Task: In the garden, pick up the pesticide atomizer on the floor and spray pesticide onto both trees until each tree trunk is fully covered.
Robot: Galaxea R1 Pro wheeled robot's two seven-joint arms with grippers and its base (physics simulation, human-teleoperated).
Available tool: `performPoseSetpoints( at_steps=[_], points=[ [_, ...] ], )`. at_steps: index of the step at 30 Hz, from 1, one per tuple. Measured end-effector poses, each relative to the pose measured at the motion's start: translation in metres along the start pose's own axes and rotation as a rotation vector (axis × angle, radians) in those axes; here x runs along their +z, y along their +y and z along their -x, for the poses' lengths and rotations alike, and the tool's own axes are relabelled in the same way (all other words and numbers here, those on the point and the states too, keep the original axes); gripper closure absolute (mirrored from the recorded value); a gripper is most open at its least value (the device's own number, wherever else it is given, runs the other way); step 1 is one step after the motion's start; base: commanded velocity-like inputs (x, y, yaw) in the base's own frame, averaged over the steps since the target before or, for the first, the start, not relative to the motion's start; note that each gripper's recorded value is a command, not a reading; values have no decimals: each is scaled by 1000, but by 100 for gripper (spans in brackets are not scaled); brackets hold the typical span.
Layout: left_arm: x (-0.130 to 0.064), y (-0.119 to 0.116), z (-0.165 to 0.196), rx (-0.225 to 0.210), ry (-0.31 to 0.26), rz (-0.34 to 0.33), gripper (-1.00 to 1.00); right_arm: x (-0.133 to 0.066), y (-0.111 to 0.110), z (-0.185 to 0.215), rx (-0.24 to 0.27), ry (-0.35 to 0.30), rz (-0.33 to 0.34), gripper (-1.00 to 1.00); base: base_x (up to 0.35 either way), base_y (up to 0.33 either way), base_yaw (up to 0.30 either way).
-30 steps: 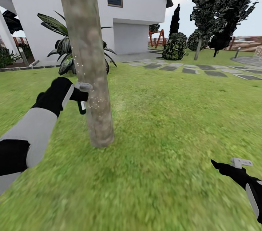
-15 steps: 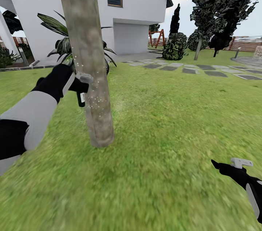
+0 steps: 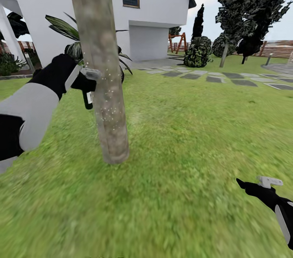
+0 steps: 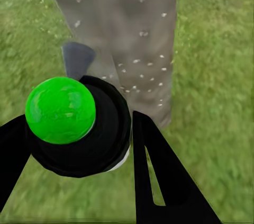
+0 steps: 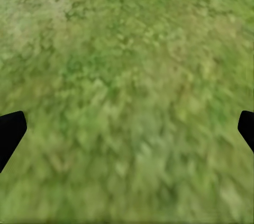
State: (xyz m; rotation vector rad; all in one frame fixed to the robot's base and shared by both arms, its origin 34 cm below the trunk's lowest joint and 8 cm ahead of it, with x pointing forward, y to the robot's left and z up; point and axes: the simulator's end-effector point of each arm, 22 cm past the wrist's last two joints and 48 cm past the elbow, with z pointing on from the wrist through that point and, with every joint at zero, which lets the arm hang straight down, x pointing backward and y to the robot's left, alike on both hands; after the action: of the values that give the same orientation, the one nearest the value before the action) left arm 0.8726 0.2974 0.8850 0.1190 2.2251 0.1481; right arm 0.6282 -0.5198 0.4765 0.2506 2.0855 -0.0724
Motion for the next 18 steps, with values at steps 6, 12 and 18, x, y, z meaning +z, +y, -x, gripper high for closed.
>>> performPoseSetpoints(
  at_steps=[6,12,18],
  points=[
    [-7,11,4,-17,35,10,100,0,0,0,0,1,0,-100,0,0,102],
    [4,26,-21,76,114,103,100,0,0,0,0,0,0,-100,0,0,2],
    [4,28,-22,88,120,113,100,0,0,0,1,1,0,-100,52,-188,10]
  ],
)
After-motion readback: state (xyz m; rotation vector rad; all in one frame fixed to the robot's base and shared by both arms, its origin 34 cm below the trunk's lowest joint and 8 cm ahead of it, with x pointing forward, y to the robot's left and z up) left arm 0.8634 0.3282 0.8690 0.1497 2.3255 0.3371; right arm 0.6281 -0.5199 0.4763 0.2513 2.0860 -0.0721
